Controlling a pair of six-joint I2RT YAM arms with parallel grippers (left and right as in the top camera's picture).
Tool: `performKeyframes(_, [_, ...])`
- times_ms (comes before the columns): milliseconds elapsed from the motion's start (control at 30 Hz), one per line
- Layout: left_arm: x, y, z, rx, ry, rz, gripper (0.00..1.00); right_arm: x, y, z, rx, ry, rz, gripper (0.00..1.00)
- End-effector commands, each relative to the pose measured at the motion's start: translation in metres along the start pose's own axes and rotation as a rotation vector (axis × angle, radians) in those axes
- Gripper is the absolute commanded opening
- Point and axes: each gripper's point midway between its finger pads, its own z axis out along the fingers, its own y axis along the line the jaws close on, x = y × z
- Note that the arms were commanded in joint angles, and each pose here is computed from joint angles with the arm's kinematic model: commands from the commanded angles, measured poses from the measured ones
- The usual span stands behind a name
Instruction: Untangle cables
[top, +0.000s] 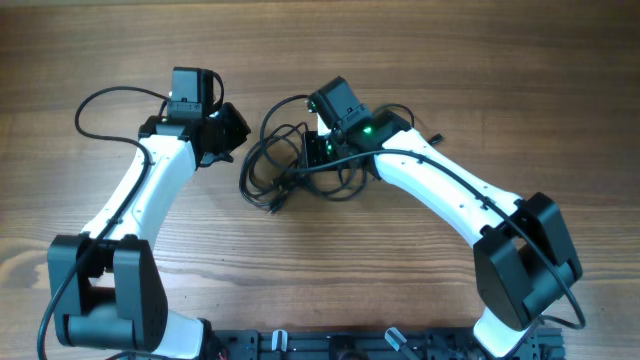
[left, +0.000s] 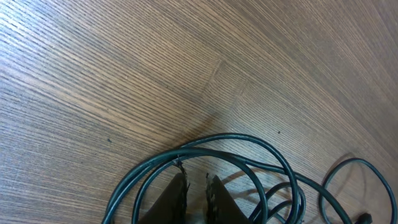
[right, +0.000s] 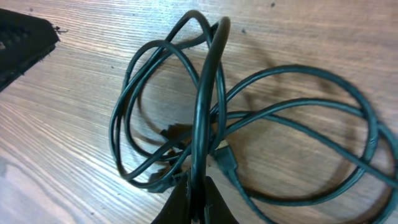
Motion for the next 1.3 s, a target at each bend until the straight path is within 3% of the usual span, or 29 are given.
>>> performKeyframes(0, [-0.004, 0.003, 0.003, -0.015, -0.007, -0.01, 0.14, -0.001, 0.003, -0.006, -0.019, 0.014, -0.075, 0.05])
performKeyframes(267, [-0.004, 0.003, 0.003, -0.015, -0.007, -0.01, 0.15, 0.002, 0.023, -0.032, -0.387, 0.149, 0.031, 0.04])
performKeyframes(433, [-0.003, 0.003, 0.003, -0.015, -0.006, -0.01, 0.14, -0.009, 0.012, -0.044, -0.459, 0.147, 0.08, 0.04])
performKeyframes(600, [-0.004, 0.003, 0.003, -0.015, -0.007, -0.01, 0.14, -0.007, 0.018, -0.052, -0.533, 0.158, 0.042, 0.04])
performKeyframes(800, [-0.004, 0.003, 0.003, -0.015, -0.007, -0.01, 0.15, 0.0, 0.05, -0.078, -0.769, 0.211, -0.005, 0.05])
performKeyframes(900, [-0.004, 0.003, 0.003, -0.015, -0.007, -0.01, 0.15, -0.004, 0.047, -0.075, -0.75, 0.174, -0.053, 0.05])
performKeyframes(1100, [-0.004, 0.003, 0.003, -0.015, -0.007, -0.01, 0.15, -0.012, -0.024, -0.033, -0.267, 0.117, 0.152, 0.04])
performKeyframes(1267, [-0.004, 0.003, 0.003, -0.015, -0.007, -0.01, 0.15, -0.012, -0.027, -0.032, -0.25, 0.115, 0.148, 0.04])
